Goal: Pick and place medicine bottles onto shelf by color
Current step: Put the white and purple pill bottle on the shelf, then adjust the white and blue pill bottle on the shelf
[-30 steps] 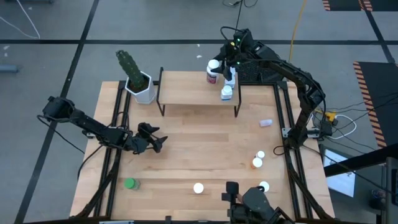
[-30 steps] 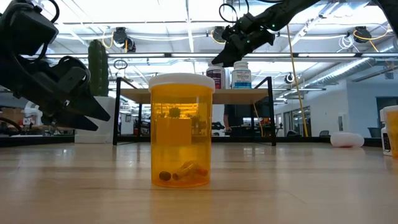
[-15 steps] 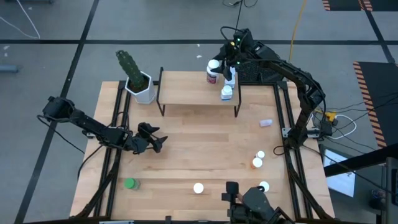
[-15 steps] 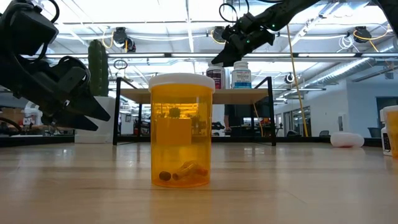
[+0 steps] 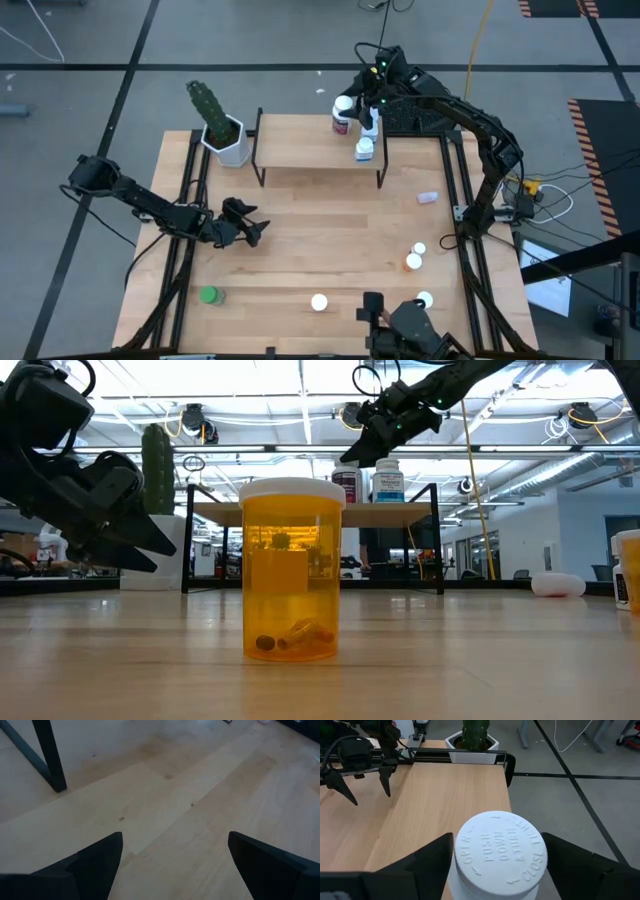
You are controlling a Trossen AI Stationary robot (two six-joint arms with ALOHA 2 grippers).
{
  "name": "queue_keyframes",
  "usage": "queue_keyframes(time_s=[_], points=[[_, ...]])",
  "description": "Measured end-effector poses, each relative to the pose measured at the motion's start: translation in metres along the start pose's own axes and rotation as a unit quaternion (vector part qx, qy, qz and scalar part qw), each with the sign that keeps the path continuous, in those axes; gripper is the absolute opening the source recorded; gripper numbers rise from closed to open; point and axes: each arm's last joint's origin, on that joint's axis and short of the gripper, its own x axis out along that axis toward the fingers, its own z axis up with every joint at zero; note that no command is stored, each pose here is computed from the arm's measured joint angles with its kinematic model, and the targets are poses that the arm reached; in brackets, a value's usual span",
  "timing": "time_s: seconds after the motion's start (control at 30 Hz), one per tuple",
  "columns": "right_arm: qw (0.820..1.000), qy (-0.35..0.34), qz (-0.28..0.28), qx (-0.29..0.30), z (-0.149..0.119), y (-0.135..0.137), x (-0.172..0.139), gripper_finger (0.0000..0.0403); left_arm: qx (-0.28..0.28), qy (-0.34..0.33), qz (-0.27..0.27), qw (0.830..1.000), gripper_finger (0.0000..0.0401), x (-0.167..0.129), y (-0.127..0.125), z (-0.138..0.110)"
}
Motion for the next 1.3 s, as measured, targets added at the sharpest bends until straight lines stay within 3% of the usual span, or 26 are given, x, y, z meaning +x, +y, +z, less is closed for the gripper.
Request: queue_keyframes(time_s=[0.2, 1.3], points=[[1.0, 0.0, 0.0, 0.0, 0.0, 0.0, 0.0, 0.0319, 0.001, 0.0, 0.0, 1.0, 0.0365, 0.0, 0.0, 0.0], [0.998, -0.045, 0.014, -0.033, 0.024, 0.018, -0.005, 0.032, 0.005, 0.0, 0.0, 1.0, 0.0365, 0.0, 0.0, 0.0]])
